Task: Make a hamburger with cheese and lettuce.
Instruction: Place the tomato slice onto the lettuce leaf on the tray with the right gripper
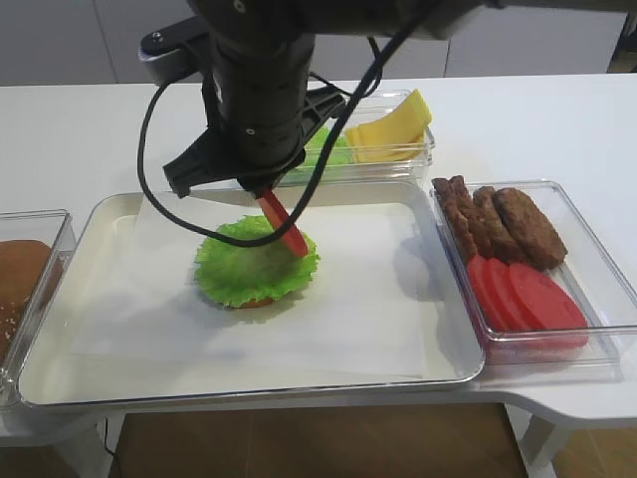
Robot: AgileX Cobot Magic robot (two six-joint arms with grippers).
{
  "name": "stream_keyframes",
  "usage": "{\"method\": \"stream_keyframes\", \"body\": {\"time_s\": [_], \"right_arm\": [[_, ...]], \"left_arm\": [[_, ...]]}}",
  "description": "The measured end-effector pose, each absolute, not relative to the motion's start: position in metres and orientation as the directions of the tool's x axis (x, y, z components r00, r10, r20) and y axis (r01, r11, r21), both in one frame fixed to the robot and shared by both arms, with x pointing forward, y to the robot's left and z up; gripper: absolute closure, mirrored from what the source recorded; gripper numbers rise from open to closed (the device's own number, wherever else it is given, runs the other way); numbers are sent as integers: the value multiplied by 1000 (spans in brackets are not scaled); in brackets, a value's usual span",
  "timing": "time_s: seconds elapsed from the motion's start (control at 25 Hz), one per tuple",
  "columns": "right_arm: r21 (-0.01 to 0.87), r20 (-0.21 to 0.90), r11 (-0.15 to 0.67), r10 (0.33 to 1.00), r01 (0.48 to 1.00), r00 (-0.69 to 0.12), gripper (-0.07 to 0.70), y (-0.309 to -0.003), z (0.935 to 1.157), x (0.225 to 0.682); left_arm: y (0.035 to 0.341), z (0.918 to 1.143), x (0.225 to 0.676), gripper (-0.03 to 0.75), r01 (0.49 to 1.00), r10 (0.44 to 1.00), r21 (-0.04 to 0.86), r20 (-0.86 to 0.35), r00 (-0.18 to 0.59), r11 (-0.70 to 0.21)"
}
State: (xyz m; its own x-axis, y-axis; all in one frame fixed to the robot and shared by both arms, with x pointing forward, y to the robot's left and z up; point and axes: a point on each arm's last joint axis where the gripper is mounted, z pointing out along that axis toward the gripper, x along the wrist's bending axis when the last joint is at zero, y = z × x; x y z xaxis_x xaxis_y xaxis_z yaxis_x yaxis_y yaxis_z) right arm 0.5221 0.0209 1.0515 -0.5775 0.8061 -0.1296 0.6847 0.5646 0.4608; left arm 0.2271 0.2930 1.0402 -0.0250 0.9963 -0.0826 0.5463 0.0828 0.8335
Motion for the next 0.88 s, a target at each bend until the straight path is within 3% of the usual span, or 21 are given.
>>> {"method": "stream_keyframes", "body": {"time_s": [0.68,0.88], "right_arm": [[461,-133,573,800,677,-586,582,22,1050,523],[461,-130,572,800,679,-586,546,22,1050,523]], "left_arm": [[293,1040,227,313,546,996,834,-83,-25,83],[293,1040,227,313,546,996,834,-83,-25,83]]}}
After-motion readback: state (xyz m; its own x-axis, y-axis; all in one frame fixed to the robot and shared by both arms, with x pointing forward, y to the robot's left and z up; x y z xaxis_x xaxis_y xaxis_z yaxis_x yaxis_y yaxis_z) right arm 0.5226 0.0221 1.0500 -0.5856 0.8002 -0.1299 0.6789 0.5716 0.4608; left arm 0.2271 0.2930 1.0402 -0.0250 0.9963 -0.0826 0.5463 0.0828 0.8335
